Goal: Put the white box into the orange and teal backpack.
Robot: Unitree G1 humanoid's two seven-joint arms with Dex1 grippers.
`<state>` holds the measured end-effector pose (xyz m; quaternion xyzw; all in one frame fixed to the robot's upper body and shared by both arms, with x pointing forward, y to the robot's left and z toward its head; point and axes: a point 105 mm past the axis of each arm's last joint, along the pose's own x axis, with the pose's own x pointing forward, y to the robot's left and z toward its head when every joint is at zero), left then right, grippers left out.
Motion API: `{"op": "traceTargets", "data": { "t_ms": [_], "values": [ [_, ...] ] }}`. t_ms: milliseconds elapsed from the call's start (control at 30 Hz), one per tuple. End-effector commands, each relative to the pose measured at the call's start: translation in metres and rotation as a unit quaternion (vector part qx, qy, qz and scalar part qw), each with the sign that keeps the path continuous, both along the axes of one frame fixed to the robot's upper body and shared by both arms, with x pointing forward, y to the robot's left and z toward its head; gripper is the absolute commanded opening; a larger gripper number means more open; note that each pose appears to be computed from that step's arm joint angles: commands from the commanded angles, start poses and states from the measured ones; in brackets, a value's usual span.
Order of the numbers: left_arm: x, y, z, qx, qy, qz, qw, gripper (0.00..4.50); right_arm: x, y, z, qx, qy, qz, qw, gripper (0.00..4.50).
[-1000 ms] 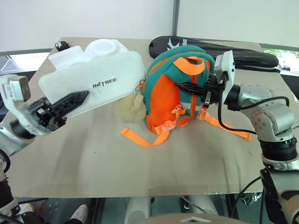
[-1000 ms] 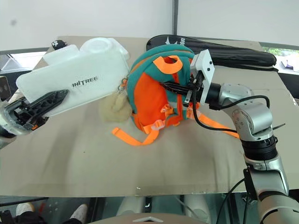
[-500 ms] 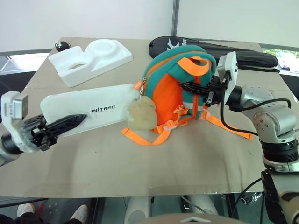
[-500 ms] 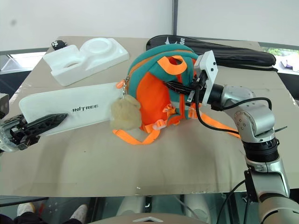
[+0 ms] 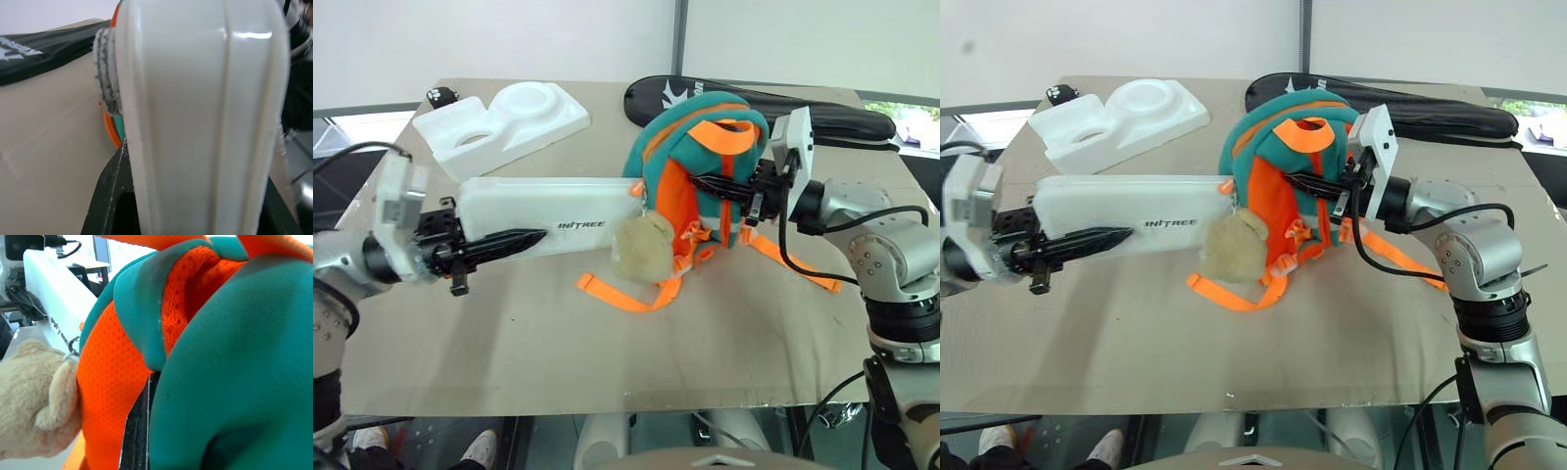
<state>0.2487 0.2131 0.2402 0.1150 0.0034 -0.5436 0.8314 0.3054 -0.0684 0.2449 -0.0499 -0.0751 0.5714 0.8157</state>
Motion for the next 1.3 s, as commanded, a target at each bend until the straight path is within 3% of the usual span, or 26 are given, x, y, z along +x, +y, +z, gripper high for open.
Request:
{"op": "traceTargets", "data": {
  "t_ms": [33,200,333,467,567,733,933,1067,1233,1300],
  "values": [
    [0.008,-0.026,0.016,0.042,-0.051,-0.014,0.998,1.06,-0.018,0.008,0.015,0.007,-0.049,0.037,0.998,0.02],
    [0.027,-0.055,0.005,0.047,-0.018,0.007,0.999,1.06,-0.025,0.014,0.014,0.018,-0.046,0.055,0.997,0.02],
    [0.034,-0.077,-0.004,0.064,-0.036,-0.025,0.997,1.06,-0.03,0.019,0.017,0.03,-0.046,0.066,0.996,0.02],
    [0.016,-0.08,-0.018,0.069,-0.018,-0.119,0.99,1.06,-0.028,0.017,0.023,0.049,-0.042,0.056,0.996,0.02],
    [0.011,-0.064,-0.026,0.086,-0.003,-0.133,0.987,1.06,-0.022,0.011,0.025,0.058,-0.037,0.035,0.997,0.02],
    [0.035,-0.053,-0.016,0.108,-0.113,-0.109,0.982,1.06,-0.018,0.004,0.027,0.076,-0.025,0.016,0.997,0.02],
    [0.045,-0.071,0.016,0.02,-0.192,-0.101,0.976,1.06,-0.014,-0.002,0.025,0.075,-0.019,0.003,0.997,0.02],
    [0.047,-0.075,0.017,-0.022,-0.163,-0.091,0.982,1.06,-0.016,-0.005,0.025,0.075,-0.018,0.002,0.997,0.02],
    [0.047,-0.079,0.007,-0.066,-0.068,-0.097,0.991,1.06,-0.023,-0.008,0.025,0.077,-0.015,0.011,0.997,0.02],
    [0.05,-0.08,0.012,-0.092,-0.068,-0.091,0.989,1.06,-0.024,-0.009,0.025,0.076,-0.014,0.01,0.997,0.02]
  ]
}}
